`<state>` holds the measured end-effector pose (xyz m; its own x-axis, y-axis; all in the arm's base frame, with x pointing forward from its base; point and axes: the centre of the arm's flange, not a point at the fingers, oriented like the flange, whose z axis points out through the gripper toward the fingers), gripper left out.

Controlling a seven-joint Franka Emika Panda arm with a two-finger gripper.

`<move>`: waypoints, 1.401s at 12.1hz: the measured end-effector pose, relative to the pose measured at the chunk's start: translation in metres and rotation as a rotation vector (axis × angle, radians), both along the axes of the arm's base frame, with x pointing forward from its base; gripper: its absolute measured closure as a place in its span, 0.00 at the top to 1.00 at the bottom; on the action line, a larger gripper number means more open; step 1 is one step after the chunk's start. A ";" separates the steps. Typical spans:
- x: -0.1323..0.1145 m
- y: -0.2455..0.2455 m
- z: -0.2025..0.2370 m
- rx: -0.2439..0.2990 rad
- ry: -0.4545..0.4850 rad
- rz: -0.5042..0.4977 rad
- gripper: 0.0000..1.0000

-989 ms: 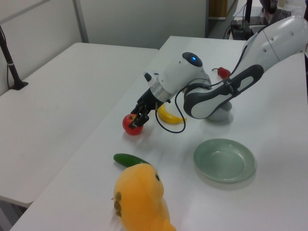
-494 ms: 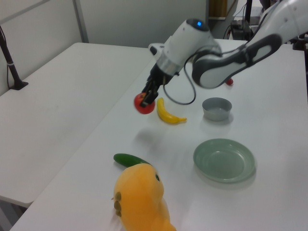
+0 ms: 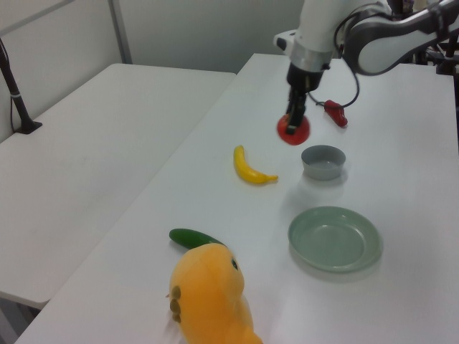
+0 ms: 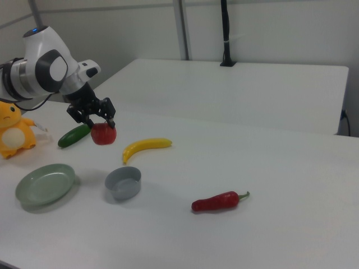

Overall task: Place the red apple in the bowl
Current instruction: 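Carry the red apple over the small grey bowl and lower it in, then open the gripper to release the apple into the bowl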

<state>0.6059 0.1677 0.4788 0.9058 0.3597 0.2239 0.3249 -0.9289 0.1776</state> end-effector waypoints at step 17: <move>-0.020 -0.082 -0.080 -0.074 0.250 -0.100 1.00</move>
<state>0.5855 0.0853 0.3989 0.9616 0.2724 -0.0346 0.2742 -0.9462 0.1719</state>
